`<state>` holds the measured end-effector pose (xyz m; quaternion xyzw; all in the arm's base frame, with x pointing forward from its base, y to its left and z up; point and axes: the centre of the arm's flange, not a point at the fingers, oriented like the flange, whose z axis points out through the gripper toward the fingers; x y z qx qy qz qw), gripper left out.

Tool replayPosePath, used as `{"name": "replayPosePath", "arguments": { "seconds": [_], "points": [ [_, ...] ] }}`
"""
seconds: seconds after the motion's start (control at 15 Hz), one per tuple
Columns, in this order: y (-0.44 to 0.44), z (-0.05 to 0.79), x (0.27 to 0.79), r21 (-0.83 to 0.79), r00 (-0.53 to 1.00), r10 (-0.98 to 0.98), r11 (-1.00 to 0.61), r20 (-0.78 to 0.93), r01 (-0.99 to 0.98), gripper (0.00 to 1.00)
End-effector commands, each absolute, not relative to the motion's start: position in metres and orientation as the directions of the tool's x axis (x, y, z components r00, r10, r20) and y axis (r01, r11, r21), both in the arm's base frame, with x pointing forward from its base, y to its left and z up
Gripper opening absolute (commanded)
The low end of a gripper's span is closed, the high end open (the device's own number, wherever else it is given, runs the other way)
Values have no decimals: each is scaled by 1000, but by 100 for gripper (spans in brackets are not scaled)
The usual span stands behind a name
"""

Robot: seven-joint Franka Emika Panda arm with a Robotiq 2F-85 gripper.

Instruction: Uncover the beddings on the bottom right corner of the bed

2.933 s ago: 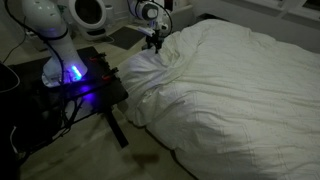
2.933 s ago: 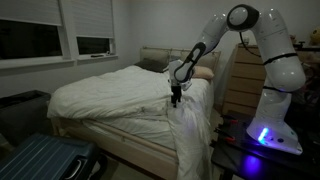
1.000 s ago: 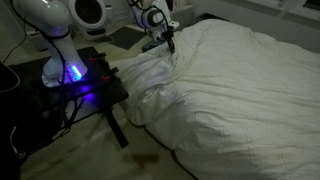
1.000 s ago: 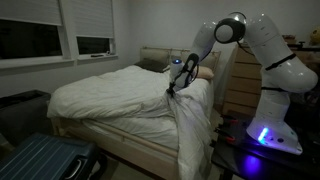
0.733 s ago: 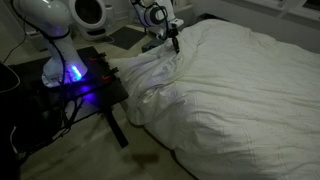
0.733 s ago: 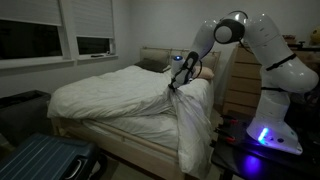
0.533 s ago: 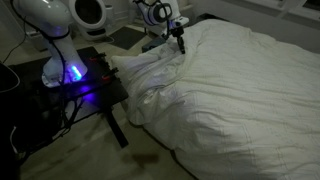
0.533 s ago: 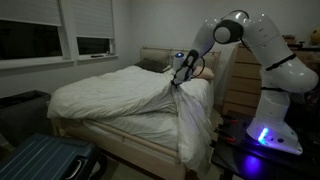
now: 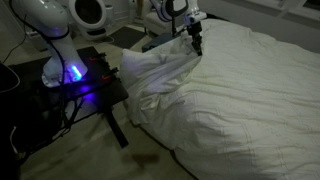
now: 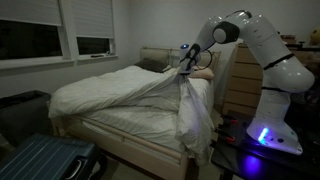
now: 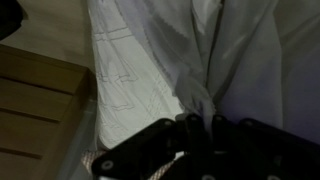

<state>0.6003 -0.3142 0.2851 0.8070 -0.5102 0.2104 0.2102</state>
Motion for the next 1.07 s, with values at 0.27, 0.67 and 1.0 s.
{"name": "replayPosePath", "arguments": {
  "seconds": [0.27,0.67,1.0],
  "points": [
    [-409,317,615,90,284,-773,-285,567,-954,1],
    [-446,290,611,74,262,-815,-263,516,-962,1],
    [-450,276,617,37,364,-854,-378,371,-925,1]
  ]
}}
